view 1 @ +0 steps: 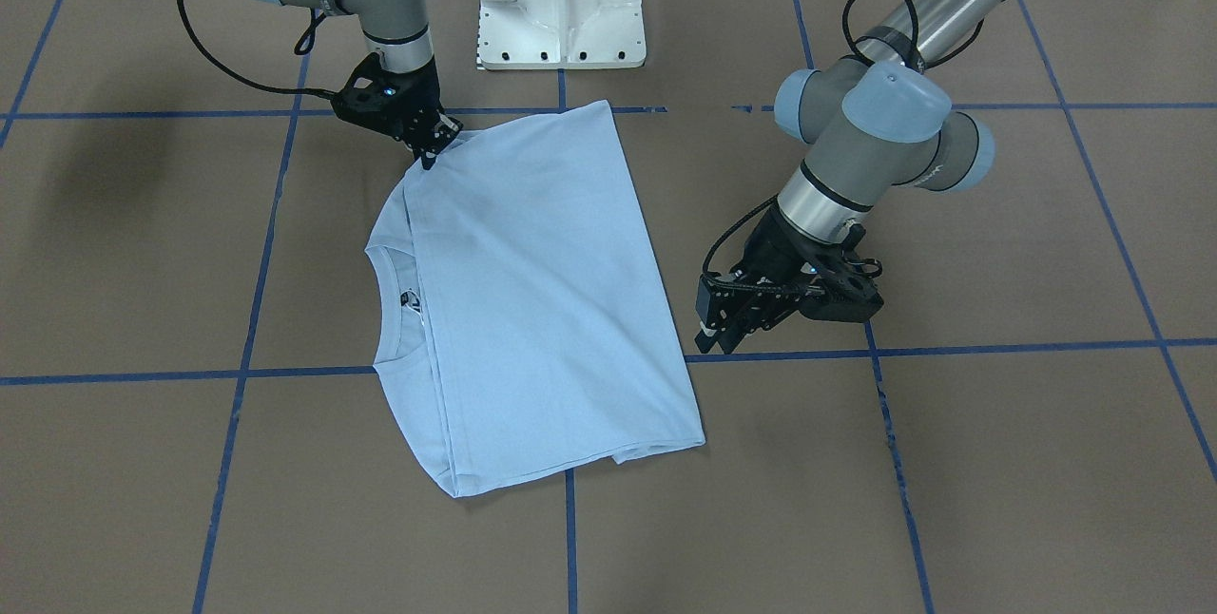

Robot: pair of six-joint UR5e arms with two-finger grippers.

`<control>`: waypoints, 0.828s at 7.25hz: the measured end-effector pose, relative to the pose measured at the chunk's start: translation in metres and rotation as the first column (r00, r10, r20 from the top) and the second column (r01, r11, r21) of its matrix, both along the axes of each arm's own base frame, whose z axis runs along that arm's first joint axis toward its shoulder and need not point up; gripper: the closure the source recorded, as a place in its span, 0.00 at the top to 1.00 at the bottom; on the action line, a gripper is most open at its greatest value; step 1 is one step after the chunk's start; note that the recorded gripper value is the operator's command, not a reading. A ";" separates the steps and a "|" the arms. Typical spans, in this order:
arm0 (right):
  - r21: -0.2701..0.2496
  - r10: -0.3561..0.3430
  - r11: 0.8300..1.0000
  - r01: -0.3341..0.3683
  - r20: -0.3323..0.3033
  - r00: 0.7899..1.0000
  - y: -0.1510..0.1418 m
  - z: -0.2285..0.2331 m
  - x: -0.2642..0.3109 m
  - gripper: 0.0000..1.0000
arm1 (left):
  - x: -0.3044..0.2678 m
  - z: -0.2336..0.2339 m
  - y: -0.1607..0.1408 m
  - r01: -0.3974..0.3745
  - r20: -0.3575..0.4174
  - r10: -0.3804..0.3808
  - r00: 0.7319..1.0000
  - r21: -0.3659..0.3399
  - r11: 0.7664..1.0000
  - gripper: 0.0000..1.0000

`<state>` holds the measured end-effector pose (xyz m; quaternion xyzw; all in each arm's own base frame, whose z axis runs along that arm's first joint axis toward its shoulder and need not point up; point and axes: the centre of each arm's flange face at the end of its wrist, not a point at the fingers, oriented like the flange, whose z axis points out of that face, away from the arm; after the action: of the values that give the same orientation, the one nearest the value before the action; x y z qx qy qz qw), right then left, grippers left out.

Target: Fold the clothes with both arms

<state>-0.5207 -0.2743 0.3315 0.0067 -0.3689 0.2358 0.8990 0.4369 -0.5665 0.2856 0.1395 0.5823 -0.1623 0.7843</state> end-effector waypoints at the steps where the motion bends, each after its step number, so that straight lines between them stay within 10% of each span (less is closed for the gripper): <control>1: 0.002 -0.001 1.000 0.001 0.011 1.000 0.001 -0.007 0.000 0.00 | -0.004 -0.002 0.005 0.000 -0.010 0.000 1.000 -0.001 1.000 0.39; 6: -0.039 0.002 0.999 0.001 0.069 0.998 0.033 -0.031 -0.006 0.00 | -0.004 -0.011 0.132 -0.088 -0.135 0.064 0.989 -0.178 0.980 0.54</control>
<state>-0.5267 -0.2410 0.3007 -0.0188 -0.3952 0.2432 0.8856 0.4326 -0.4349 0.2744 0.0335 0.6193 -0.1939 0.7601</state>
